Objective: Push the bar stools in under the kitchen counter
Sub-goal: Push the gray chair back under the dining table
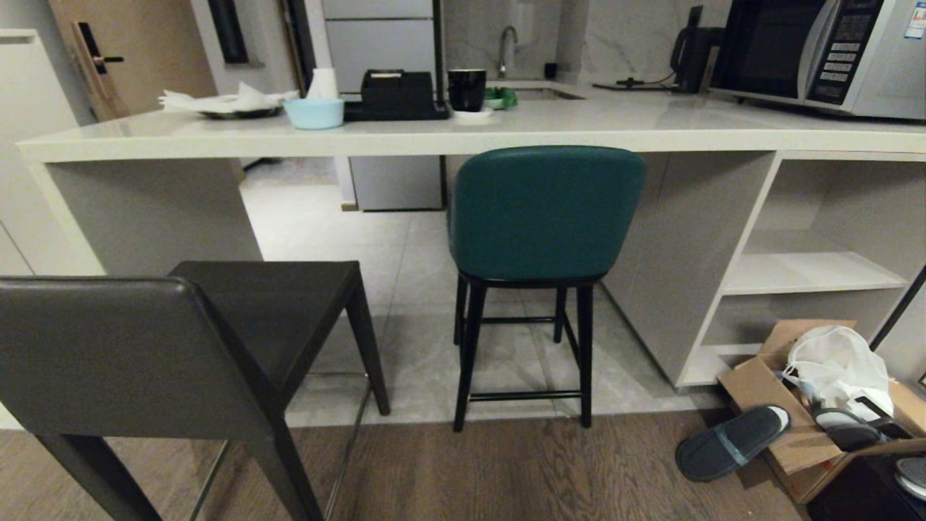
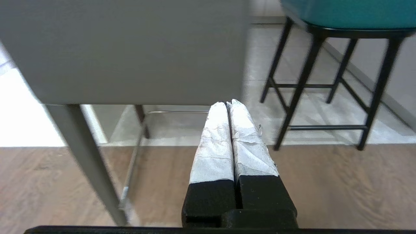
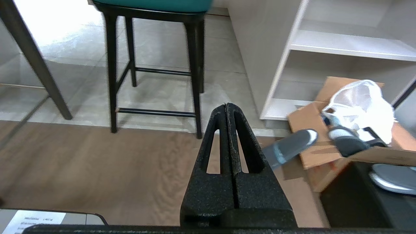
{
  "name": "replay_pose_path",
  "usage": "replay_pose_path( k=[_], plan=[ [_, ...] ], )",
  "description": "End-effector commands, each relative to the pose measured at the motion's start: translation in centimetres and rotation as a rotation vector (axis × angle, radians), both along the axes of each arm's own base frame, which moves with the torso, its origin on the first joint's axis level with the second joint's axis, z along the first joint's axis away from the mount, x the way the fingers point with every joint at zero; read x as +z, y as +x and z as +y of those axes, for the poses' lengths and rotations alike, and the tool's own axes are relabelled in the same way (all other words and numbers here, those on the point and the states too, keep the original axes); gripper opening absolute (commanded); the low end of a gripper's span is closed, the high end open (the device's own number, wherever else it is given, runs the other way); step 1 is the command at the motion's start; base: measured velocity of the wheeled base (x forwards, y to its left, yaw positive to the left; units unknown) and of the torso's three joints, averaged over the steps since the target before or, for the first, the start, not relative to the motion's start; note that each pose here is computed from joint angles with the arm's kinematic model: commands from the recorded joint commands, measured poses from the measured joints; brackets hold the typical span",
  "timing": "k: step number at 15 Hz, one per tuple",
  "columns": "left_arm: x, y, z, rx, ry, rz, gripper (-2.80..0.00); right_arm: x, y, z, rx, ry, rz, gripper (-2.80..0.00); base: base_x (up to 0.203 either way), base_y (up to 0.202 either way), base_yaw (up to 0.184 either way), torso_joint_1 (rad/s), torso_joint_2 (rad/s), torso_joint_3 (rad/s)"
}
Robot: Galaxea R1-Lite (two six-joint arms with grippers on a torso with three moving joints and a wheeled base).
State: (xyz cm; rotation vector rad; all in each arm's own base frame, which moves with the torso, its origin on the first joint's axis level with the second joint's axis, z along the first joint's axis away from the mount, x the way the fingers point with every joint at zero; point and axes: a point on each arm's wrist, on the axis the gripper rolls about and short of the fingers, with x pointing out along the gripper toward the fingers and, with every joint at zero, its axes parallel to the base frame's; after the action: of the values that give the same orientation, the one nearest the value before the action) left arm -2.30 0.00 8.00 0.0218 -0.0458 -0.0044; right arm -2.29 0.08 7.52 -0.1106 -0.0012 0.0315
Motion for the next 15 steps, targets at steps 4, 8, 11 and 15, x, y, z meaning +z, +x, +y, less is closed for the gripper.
replay_pose_path(
  k=[4, 8, 11, 15],
  plan=[
    [-0.53, 0.16, 0.00, 0.000, -0.004, 0.018, -2.80, 0.01, 0.01, 0.00, 0.001, 0.000, 0.001, -2.80, 0.000, 0.198, 0.001, 0.000, 0.00, 0.001],
    [-0.53, 0.16, 0.00, -0.002, -0.017, 0.018, -2.80, 0.01, 0.01, 0.00, 0.001, -0.001, 0.001, -2.80, 0.000, 0.198, 0.002, 0.004, 0.00, 0.004],
    [-0.52, 0.17, 0.00, -0.003, -0.016, 0.018, -2.80, 0.01, 0.01, 0.00, 0.001, -0.001, 0.001, -2.80, 0.000, 0.199, -0.002, 0.002, 0.00, 0.002],
    [-0.53, 0.16, 0.00, -0.003, -0.016, 0.018, -2.80, 0.01, 0.01, 0.00, 0.002, 0.000, 0.001, -2.80, 0.000, 0.199, -0.002, 0.004, 0.00, 0.007]
  ],
)
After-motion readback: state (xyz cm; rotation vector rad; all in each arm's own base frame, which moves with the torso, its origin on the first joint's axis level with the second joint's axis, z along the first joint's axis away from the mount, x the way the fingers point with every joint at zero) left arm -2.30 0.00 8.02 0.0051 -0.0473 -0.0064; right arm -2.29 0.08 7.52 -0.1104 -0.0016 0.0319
